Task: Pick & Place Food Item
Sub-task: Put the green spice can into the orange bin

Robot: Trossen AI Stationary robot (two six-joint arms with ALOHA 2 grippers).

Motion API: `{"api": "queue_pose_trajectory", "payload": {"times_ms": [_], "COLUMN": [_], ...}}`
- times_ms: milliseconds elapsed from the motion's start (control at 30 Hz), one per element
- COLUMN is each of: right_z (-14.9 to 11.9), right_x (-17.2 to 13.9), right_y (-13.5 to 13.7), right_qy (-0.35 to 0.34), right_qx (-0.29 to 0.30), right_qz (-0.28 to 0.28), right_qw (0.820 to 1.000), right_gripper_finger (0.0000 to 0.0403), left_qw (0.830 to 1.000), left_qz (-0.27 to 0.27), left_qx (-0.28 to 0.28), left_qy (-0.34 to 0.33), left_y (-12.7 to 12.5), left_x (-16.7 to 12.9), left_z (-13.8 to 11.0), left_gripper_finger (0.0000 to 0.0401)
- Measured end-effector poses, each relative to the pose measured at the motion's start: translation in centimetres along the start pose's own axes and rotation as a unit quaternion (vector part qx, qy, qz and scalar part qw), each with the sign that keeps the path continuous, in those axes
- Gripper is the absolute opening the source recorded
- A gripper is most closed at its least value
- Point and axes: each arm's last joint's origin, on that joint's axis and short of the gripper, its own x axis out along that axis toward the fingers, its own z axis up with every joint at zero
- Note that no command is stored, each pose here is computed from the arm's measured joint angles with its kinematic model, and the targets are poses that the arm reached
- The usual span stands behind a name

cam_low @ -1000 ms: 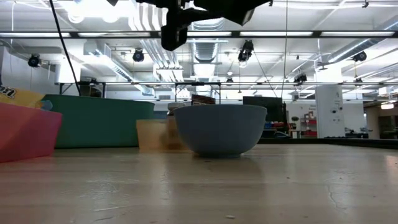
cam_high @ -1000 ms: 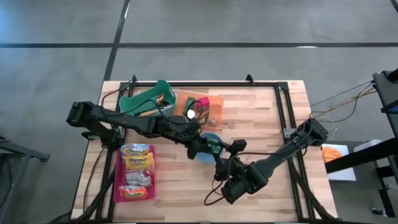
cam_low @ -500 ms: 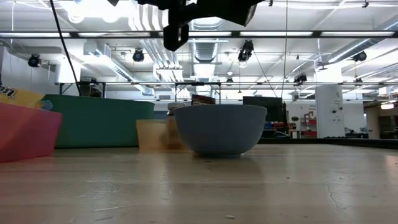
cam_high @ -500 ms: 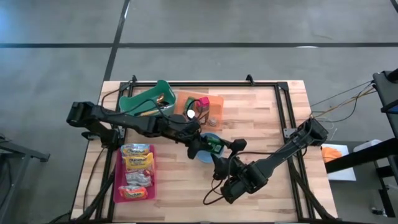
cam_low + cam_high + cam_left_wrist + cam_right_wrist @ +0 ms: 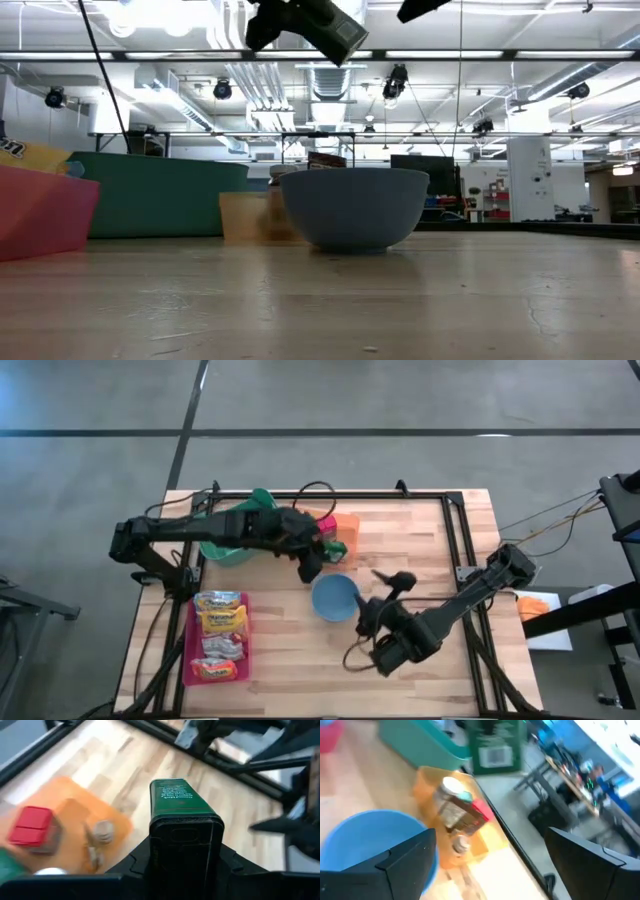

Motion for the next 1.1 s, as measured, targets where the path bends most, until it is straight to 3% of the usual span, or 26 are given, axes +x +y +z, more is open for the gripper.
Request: {"api": "queue_pose_trajectory", "payload": {"times_ms": [233, 400, 467, 533, 667, 833, 1100], "right_z": [-0.6, -1.5, -1.6, -1.7, -1.3, -1.0, -2.4], "right_x": [-0.6, -0.4, -0.5, -0.4, -0.3, 0.2, 1.6], "right_y": [-2.8, -3.2, -3.5, -3.7, -4.5, -6.3, -8.9], "right_qy": [0.032, 0.050, 0.052, 0.054, 0.023, 0.027, 0.059], "right_qx": [0.099, 0.074, 0.024, -0.011, 0.048, 0.074, 0.097], "right_qz": [0.010, 0.014, 0.014, 0.015, -0.010, -0.022, -0.040], "right_qw": [0.995, 0.996, 0.998, 0.998, 0.999, 0.997, 0.993], "right_gripper_finger": [0.0370, 0.0370, 0.0370, 0.0370, 0.0370, 0.0370, 0.0370], "left_qw": [0.993, 0.985, 0.984, 0.983, 0.981, 0.966, 0.959], "left_qz": [0.091, 0.124, 0.130, 0.133, 0.105, 0.085, 0.087], "left_qx": [-0.027, -0.009, 0.010, 0.034, 0.094, 0.180, 0.213], "left_qy": [0.064, 0.116, 0.125, 0.125, 0.134, 0.167, 0.167], "left_y": [5.2, 8.2, 9.3, 10.3, 11.6, 12.5, 13.5], "left_x": [1.6, 4.3, 5.2, 5.7, 6.9, 8.6, 11.4], "left_z": [3.5, 5.0, 5.7, 6.5, 7.5, 7.5, 7.8], "left_gripper_finger": [0.0109, 0.0109, 0.0109, 0.0109, 0.0109, 0.0109, 0.0109]}}
